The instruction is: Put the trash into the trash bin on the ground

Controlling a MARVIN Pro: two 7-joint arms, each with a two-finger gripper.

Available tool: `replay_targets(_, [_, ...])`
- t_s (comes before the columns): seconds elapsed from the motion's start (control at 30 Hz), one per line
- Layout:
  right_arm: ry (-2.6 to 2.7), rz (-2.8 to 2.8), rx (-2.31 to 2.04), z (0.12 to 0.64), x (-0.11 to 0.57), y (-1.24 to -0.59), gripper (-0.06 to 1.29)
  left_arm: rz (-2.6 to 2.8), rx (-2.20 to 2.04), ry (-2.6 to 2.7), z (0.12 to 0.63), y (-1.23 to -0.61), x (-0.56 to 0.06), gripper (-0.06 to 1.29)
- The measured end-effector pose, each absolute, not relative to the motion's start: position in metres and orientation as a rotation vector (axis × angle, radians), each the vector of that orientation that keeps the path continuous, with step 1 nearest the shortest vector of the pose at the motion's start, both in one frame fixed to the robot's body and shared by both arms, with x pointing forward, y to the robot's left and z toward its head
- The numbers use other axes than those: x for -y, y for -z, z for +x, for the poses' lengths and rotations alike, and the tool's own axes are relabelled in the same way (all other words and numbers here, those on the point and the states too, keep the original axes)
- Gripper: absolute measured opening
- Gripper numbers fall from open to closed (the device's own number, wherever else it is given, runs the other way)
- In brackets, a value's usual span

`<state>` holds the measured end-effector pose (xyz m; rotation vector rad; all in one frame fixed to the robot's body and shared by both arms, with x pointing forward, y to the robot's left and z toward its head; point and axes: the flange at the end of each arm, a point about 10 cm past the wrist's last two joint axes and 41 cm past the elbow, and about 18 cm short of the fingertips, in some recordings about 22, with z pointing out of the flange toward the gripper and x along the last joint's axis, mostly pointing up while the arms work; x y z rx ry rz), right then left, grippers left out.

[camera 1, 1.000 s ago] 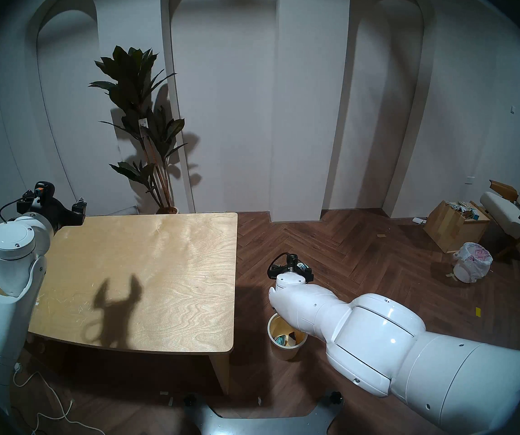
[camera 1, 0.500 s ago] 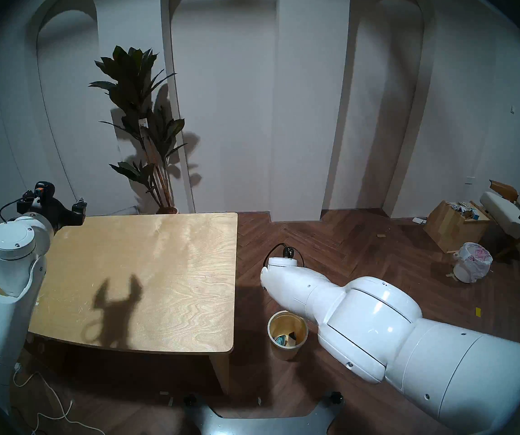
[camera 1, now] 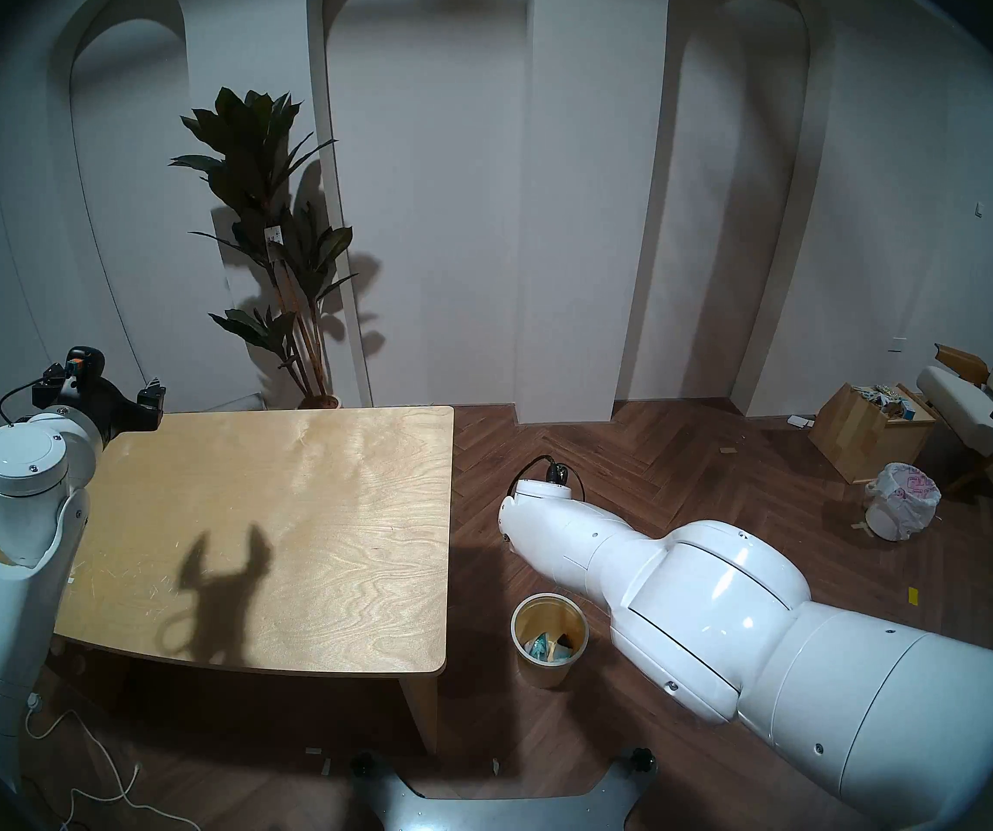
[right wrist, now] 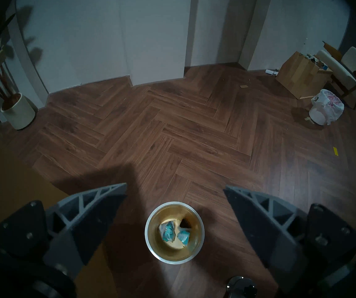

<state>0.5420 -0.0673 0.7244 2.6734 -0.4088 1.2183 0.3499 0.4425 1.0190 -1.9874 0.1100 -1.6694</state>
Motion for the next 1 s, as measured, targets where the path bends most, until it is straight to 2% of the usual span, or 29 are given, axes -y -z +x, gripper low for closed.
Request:
replay_targets(0.4, [-1.581,2.469,0.276,0.571,0.075,-0.763,1.20,-1.988,-0.110,1.669,0.350,-1.019,-0.442,1.23])
replay_targets(1.0, [-1.632,2.188,0.375,0.592,0.191,-0.783,1.20,-1.997,-0.141,1.691,0.352,-1.019,-0.432,1.23])
